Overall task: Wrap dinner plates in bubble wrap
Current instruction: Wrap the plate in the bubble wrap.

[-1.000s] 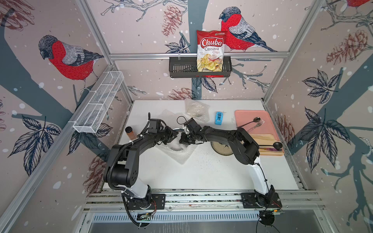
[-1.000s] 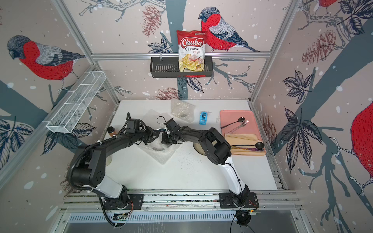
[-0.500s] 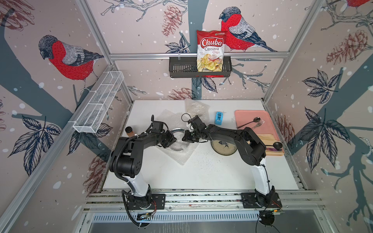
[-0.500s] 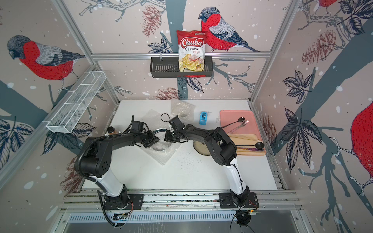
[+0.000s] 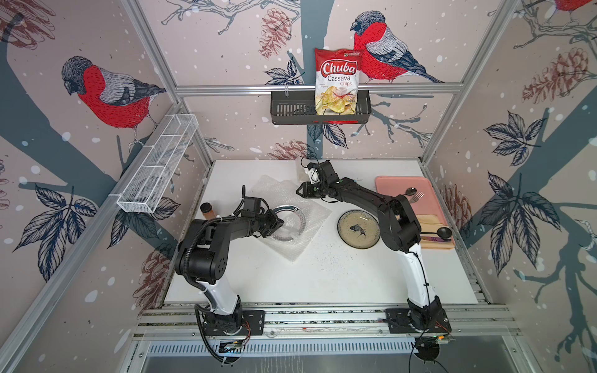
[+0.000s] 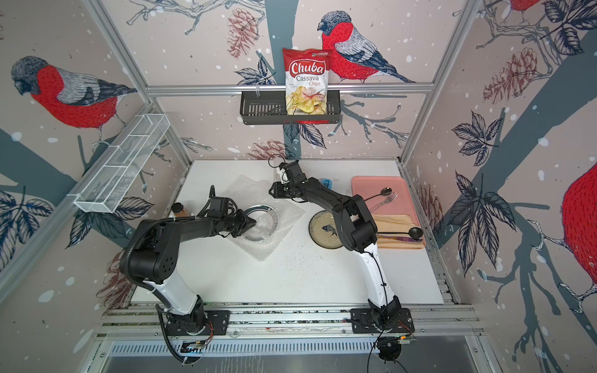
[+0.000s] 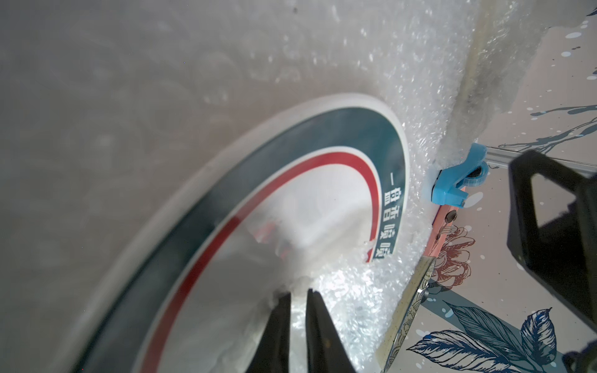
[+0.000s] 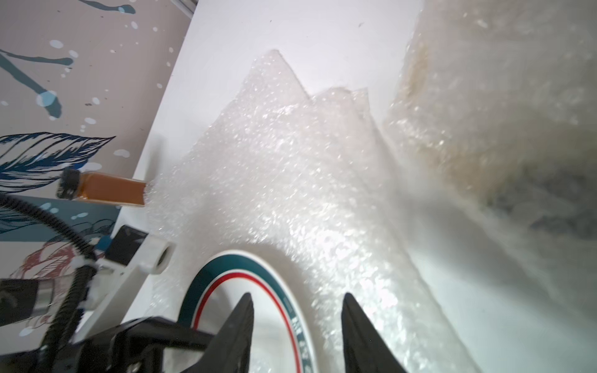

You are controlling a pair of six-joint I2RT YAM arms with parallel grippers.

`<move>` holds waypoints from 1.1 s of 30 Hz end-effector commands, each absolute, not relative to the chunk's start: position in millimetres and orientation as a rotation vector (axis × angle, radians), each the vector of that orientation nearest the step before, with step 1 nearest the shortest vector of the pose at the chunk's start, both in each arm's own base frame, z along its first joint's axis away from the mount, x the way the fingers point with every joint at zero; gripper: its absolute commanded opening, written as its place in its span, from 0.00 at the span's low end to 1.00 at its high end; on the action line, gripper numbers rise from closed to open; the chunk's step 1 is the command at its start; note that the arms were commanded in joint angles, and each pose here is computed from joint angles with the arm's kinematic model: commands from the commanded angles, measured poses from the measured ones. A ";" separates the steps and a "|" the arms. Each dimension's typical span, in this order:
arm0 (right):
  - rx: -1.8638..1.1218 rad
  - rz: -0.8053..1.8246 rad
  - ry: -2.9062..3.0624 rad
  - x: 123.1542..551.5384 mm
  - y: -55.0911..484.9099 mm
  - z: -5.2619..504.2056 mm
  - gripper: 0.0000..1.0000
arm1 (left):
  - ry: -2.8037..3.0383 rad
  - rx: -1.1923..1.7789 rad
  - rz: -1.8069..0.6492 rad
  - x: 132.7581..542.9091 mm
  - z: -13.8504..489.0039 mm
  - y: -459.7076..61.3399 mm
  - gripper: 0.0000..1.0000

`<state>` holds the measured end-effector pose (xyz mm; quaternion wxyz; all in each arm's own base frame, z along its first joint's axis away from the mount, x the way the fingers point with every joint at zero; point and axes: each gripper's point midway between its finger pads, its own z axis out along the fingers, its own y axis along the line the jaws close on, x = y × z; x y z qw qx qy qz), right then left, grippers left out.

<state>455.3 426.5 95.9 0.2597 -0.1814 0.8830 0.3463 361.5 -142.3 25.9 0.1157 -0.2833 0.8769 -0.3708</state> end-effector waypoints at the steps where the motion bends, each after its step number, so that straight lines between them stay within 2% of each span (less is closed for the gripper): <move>1: -0.542 0.850 2.376 473.1 427.1 85.7 0.46 | 2.695 -0.975 -0.908 331.6 -3.9 -125.0 0.15; 4: -0.517 0.828 2.383 485.7 429.0 73.4 0.51 | 2.695 -0.987 -0.908 329.8 -4.1 -124.5 0.15; 13: -0.454 0.897 2.427 500.2 430.6 37.1 0.54 | 2.692 -1.011 -0.907 325.5 -6.3 -123.7 0.15; 21: -0.519 1.170 2.329 490.4 455.8 59.0 0.51 | 2.692 -1.016 -0.915 326.5 -7.3 -124.7 0.15; 28: -0.528 1.247 2.294 488.9 461.1 67.8 0.38 | 2.695 -1.018 -0.915 325.1 -9.1 -124.5 0.15; 31: -0.532 1.260 2.287 488.4 462.3 70.3 0.26 | 2.697 -1.020 -0.916 324.8 -10.2 -125.0 0.15; 33: -0.546 1.274 2.275 486.9 464.2 73.1 0.14 | 2.696 -1.021 -0.917 325.2 -10.6 -124.9 0.15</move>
